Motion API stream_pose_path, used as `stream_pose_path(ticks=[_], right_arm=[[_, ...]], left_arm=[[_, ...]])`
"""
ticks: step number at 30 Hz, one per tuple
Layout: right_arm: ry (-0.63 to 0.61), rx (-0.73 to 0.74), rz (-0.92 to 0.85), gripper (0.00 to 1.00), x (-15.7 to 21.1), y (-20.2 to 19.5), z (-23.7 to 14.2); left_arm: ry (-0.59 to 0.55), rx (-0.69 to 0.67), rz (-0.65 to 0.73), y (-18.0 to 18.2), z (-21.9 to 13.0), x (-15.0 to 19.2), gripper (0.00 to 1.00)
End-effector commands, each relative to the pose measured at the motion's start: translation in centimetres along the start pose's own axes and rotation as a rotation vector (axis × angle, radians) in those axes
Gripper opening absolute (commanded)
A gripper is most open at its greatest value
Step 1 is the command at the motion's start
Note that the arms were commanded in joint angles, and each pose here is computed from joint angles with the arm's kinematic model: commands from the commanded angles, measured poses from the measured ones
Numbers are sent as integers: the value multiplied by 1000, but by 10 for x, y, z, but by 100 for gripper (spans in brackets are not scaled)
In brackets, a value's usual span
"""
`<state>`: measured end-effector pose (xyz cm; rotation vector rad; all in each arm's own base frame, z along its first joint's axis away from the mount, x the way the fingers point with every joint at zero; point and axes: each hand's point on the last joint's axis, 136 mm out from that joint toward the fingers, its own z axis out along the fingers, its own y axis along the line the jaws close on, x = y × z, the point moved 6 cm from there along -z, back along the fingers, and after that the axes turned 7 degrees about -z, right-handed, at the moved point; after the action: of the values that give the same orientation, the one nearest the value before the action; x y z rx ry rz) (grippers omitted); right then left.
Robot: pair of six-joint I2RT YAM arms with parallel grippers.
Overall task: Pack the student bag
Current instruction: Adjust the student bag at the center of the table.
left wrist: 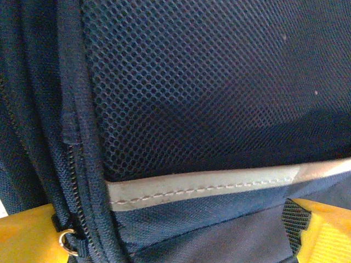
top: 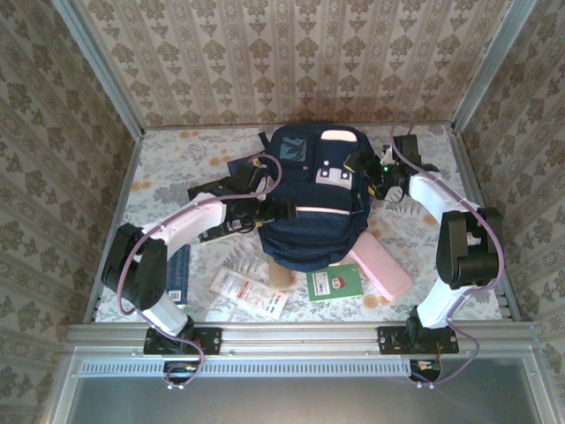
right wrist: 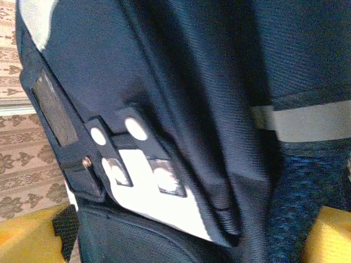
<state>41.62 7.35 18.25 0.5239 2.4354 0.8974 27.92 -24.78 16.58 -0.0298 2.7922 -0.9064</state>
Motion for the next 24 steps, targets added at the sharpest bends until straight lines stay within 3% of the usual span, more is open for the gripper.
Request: stream_pose_path(ticks=[1, 5, 10, 13, 17, 21, 24], right_arm=[[60, 190, -74, 100, 13, 3, -5], [-5, 403, -139, 100, 14, -2, -29], [-107, 472, -153, 100, 10, 5, -64], [-146, 476, -212, 100, 13, 16, -84], [-181, 493, -352, 100, 22, 33, -106], [-158, 465, -473, 99, 34, 47, -104], [-103, 384, -579, 95, 48, 62, -94]], left_arm=[[9, 210, 97, -43, -13, 7, 99], [-15, 272, 130, -59, -13, 5, 100], [28, 381, 179, -99, -11, 6, 100], [-14, 304, 245, -103, -27, 12, 100], [-96, 135, 258, -75, -53, 16, 100], [-149, -36, 270, -47, -78, 17, 100], [-221, -57, 274, -34, -104, 16, 100]])
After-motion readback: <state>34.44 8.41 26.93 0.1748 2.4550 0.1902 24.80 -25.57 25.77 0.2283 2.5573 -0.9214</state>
